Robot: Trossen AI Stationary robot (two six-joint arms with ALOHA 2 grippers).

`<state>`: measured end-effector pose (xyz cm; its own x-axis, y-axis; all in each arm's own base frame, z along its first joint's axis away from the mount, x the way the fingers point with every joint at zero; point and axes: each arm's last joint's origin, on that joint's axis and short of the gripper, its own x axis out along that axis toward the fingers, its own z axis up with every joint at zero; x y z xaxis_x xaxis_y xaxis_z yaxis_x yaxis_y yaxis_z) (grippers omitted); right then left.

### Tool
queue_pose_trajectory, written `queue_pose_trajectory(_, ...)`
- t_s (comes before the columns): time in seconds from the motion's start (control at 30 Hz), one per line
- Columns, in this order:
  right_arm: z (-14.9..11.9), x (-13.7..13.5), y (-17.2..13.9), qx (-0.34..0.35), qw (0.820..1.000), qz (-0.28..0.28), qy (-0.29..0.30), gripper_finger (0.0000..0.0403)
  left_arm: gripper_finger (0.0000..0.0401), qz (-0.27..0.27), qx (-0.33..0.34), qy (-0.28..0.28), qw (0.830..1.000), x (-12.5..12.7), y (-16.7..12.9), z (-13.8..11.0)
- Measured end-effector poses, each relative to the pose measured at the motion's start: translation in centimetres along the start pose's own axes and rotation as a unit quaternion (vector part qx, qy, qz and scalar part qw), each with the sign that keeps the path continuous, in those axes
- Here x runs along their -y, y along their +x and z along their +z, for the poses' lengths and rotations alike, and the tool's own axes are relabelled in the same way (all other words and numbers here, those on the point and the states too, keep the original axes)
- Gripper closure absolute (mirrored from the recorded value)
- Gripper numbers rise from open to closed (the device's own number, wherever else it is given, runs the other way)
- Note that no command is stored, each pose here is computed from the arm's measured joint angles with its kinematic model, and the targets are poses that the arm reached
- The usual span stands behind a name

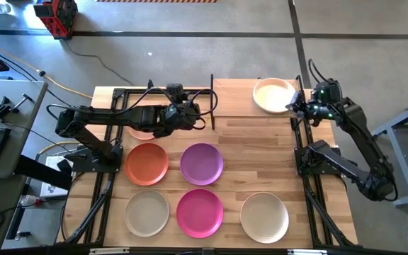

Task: Place and stack plates onto a shelf
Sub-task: Stack the brown plate on top of the light orange plate on the shelf

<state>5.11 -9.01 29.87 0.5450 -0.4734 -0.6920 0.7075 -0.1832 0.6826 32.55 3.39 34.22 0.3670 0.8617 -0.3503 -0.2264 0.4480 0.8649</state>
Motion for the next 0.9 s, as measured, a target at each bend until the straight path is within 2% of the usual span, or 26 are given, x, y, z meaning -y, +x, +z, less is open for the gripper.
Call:
queue_pose_trajectory(0.33, 0.7, -0.6, 0.5, 0.022, 1.000, 0.010, -0.008, 0.0220, 0.0265, -0.027, 0.013, -0.015, 0.999, 0.0, 0.2, 0.0)
queue_pose_trajectory(0.73, 1.3, -0.7, 1.8, 0.007, 1.000, -0.022, -0.018, 0.0220, 0.0265, -0.024, 0.006, -0.019, 1.000, -0.2, 0.7, -0.2)
queue_pose_trajectory(0.9, 1.4, -0.8, 1.8, 0.012, 1.000, -0.015, -0.022, 0.0220, 0.0265, -0.023, 0.003, -0.019, 1.000, -0.3, 0.8, -0.2)
